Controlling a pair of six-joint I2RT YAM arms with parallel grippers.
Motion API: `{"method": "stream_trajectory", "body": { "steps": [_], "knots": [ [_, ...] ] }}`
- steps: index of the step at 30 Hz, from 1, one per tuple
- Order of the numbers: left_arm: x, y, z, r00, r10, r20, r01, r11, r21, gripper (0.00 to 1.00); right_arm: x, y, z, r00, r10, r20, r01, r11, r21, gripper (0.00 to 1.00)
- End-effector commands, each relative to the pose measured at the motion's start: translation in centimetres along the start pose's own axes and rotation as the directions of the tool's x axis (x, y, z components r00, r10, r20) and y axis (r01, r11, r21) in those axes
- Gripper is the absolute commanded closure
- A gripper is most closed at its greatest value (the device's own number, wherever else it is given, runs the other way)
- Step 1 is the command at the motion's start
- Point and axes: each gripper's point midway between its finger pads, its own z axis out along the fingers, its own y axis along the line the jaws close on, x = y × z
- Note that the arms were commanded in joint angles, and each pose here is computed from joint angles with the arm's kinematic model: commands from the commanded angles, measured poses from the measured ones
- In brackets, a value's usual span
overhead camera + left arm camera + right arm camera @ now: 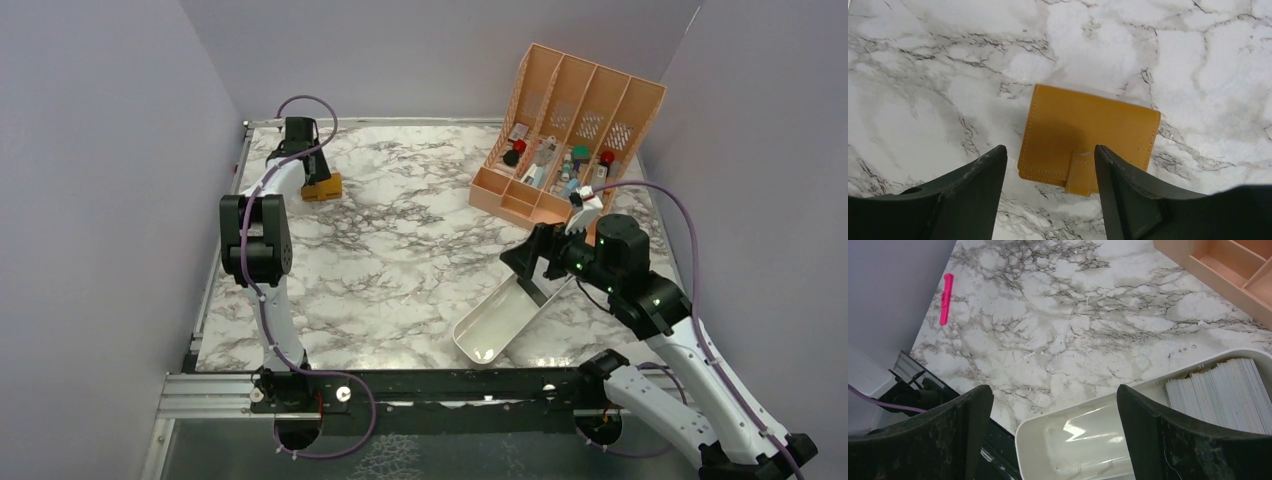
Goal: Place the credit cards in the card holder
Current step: Pick up the card holder from the center of the board.
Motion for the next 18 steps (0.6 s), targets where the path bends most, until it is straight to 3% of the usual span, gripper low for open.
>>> {"method": "stream_trajectory", "body": {
  "steps": [1, 13, 14, 18],
  "knots": [
    [-0.3, 0.0, 0.8, 0.999, -0.035, -0.040, 0.038, 0.995, 0.092, 0.36, -0.9, 0.6, -1.0, 0.999, -0.020, 0.025, 0.020, 1.000, -0.016, 0.00],
    [2.6, -0.8, 2.8, 0.984, -0.083, -0.159, 0.118, 0.968, 0.222, 0.42, -0.3, 0.4, -1.2, 1.000, -0.009, 0.018, 0.010, 1.000, -0.013, 0.00],
    [2.9, -1.0, 2.9, 0.982, -0.084, -0.170, 0.123, 0.964, 0.234, 0.46, -0.3, 0.4, -1.2, 1.000, -0.008, 0.020, 0.008, 1.000, -0.013, 0.00],
    [3.1, -1.7, 2.2, 0.975, -0.111, -0.192, 0.161, 0.951, 0.265, 0.84, -0.1, -0.1, -1.0, 1.000, 0.000, 0.016, 0.000, 1.000, 0.010, 0.00]
  ]
}}
